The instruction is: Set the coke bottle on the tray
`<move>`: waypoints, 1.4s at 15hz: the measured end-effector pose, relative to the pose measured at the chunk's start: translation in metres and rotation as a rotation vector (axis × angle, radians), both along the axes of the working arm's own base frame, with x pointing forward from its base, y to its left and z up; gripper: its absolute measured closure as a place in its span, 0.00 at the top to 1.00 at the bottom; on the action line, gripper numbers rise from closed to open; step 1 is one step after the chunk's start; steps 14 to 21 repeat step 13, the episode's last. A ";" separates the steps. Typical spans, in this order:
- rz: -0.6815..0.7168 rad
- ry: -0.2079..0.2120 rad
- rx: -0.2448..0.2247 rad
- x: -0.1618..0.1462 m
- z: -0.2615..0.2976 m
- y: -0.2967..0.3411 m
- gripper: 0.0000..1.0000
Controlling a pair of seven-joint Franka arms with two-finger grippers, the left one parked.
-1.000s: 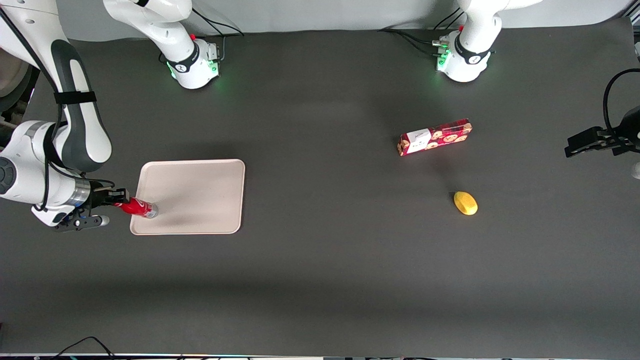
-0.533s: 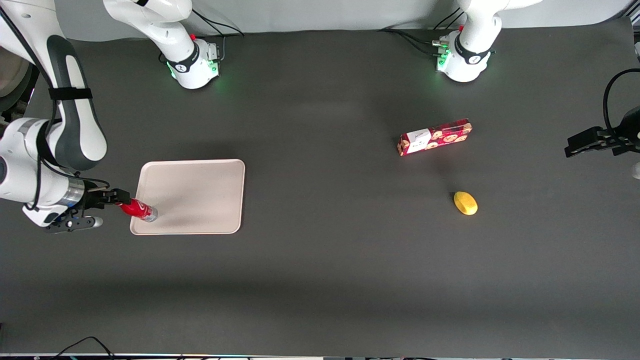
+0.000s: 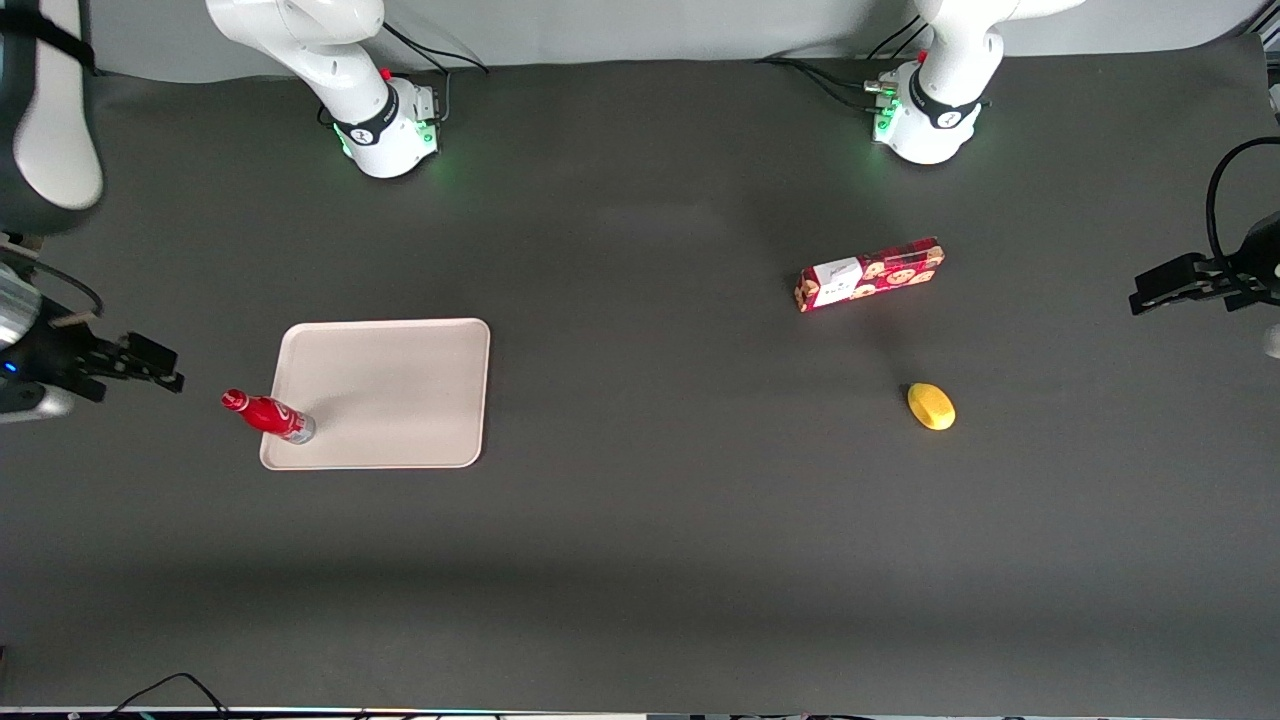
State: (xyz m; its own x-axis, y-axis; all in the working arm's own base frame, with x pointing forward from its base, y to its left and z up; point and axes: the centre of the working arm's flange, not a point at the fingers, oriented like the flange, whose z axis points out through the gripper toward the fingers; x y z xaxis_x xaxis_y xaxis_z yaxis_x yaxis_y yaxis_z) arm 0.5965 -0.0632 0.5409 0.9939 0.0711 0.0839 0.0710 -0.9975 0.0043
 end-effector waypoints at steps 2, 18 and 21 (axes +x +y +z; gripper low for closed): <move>-0.036 0.012 0.027 -0.008 0.054 0.013 1.00; -0.171 0.063 0.050 0.001 0.066 0.026 1.00; -0.171 0.063 0.050 0.001 0.066 0.026 1.00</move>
